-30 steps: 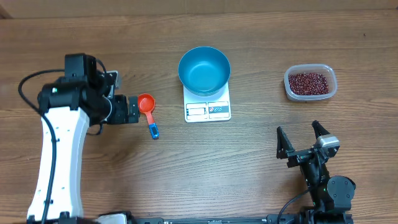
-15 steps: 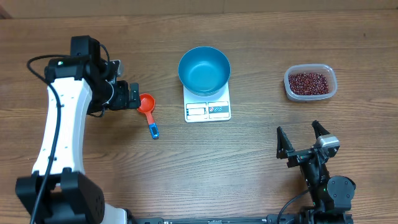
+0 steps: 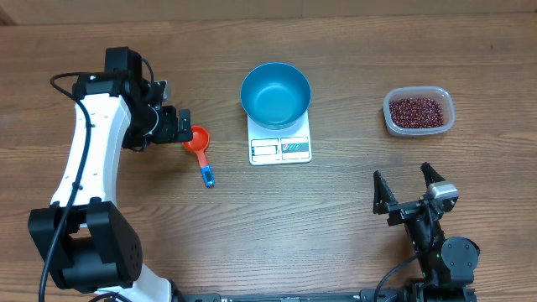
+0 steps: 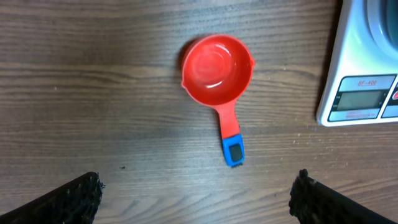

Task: Scoop item into bowl and weigh 150g on scale
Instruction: 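Move the left gripper forward over the red scoop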

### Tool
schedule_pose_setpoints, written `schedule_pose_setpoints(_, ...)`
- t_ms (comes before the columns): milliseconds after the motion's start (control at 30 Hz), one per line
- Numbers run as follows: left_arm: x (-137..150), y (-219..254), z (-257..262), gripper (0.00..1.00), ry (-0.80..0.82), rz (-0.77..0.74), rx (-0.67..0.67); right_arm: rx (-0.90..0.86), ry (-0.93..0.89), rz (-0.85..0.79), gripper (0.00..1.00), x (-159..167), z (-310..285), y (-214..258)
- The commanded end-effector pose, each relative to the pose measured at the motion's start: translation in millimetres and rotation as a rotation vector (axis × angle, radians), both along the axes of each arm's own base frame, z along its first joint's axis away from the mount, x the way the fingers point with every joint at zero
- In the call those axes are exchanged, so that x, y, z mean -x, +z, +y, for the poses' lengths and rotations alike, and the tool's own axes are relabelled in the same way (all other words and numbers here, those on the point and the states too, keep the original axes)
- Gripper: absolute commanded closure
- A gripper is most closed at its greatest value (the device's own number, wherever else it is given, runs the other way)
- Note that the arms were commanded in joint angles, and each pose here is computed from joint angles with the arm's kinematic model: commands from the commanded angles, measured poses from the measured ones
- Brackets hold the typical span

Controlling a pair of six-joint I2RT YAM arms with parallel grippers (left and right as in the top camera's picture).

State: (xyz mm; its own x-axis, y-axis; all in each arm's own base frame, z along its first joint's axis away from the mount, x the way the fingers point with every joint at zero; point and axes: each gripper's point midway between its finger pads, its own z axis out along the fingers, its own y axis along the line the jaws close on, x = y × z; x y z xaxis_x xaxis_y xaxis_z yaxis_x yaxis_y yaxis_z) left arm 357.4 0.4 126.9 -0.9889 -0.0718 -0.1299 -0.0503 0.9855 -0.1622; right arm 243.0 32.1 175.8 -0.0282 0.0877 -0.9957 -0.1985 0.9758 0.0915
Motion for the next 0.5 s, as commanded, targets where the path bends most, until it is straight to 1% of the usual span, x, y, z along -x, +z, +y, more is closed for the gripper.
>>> schedule_pose_setpoints(0,-10.6,3.2,0.7,0.00,-0.019,-0.033,0.005,-0.003,-0.005,-0.004,0.00,-0.2,-1.0,-1.6)
schedule_pose_setpoints(333,-21.6,5.2,1.7,0.00,-0.019,-0.078,0.000,-0.003,-0.005,-0.004,0.00,-0.2,-1.0,-1.6)
schedule_pose_setpoints(400,-23.9,5.7,1.9,0.07,-0.019,-0.088,-0.001,-0.003,-0.005,-0.004,0.00,-0.2,-1.0,-1.6)
schedule_pose_setpoints(467,-24.8,5.6,2.0,0.11,-0.019,-0.091,-0.001,-0.003,-0.005,-0.004,0.00,-0.2,-1.0,-1.6)
